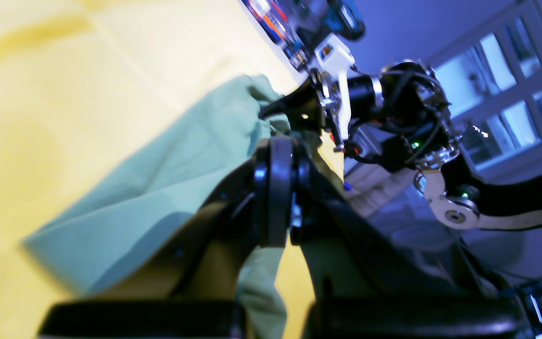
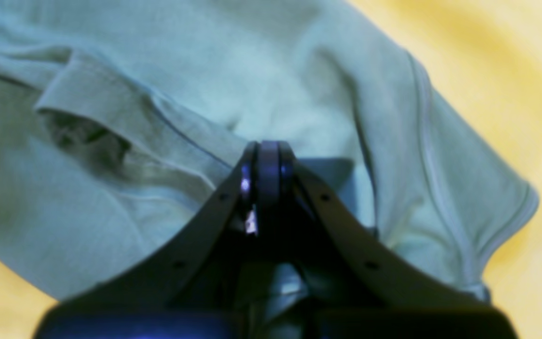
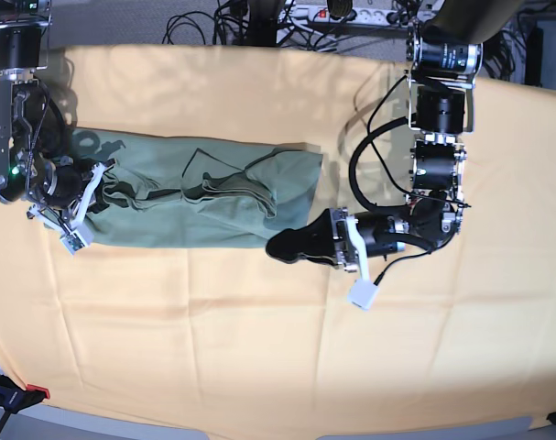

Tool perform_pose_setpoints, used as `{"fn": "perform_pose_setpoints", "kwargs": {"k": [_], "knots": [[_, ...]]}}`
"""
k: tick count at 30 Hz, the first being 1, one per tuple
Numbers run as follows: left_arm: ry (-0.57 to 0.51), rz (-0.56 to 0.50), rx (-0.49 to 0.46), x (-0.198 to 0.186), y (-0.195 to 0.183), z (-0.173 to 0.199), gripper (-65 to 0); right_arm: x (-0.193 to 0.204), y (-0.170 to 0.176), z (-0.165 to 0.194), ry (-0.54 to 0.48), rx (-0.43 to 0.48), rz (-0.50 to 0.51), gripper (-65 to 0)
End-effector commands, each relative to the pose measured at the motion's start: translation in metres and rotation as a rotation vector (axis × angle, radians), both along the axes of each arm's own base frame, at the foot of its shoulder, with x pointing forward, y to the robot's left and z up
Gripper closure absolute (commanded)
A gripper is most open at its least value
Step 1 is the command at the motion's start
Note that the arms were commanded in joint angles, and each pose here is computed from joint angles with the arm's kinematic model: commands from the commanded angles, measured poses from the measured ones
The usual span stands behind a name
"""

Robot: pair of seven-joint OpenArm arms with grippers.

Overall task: Fold the T-shirt properly
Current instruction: 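Fold the strip end with the left gripper toward the right gripper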

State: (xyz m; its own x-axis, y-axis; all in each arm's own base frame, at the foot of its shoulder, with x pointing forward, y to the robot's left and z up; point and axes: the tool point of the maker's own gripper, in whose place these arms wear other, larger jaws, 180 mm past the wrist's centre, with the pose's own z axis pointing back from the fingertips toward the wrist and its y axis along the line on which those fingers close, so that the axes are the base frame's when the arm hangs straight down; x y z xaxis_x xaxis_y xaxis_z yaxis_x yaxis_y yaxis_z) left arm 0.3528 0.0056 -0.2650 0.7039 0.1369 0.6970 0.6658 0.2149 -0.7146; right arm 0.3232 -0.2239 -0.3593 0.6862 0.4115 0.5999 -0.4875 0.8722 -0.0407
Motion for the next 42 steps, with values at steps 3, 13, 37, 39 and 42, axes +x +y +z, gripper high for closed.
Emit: {"fn": "perform_pose_setpoints", "kwargs": {"k": [3, 13, 37, 39, 42], "knots": [[-0.062, 0.047, -0.016, 0.014, 0.02, 0.021, 0.0, 0.022, -0.003, 0.026, -0.081, 0.001, -0.002, 0.0], [-0.034, -0.045, 0.037, -0.002, 0.013, 0.008, 0.0, 0.032, -0.003, 0.036, -0.111, 0.002, -0.002, 0.0], [0.0, -0.287, 0.11, -0.049, -0.066, -0.02, 0.0, 0.032, -0.004, 0.036, -0.11, 0.004, -0.012, 0.0], [0.014, -0.334, 0.072, -0.058, -0.068, -0.014, 0.0, 0.032, -0.004, 0.036, -0.11, 0.003, -0.012, 0.0], [0.013, -0.351, 0.091, -0.06, -0.067, -0.016, 0.0, 0.032, -0.004, 0.037, -0.111, 0.003, -0.009, 0.0]]}}
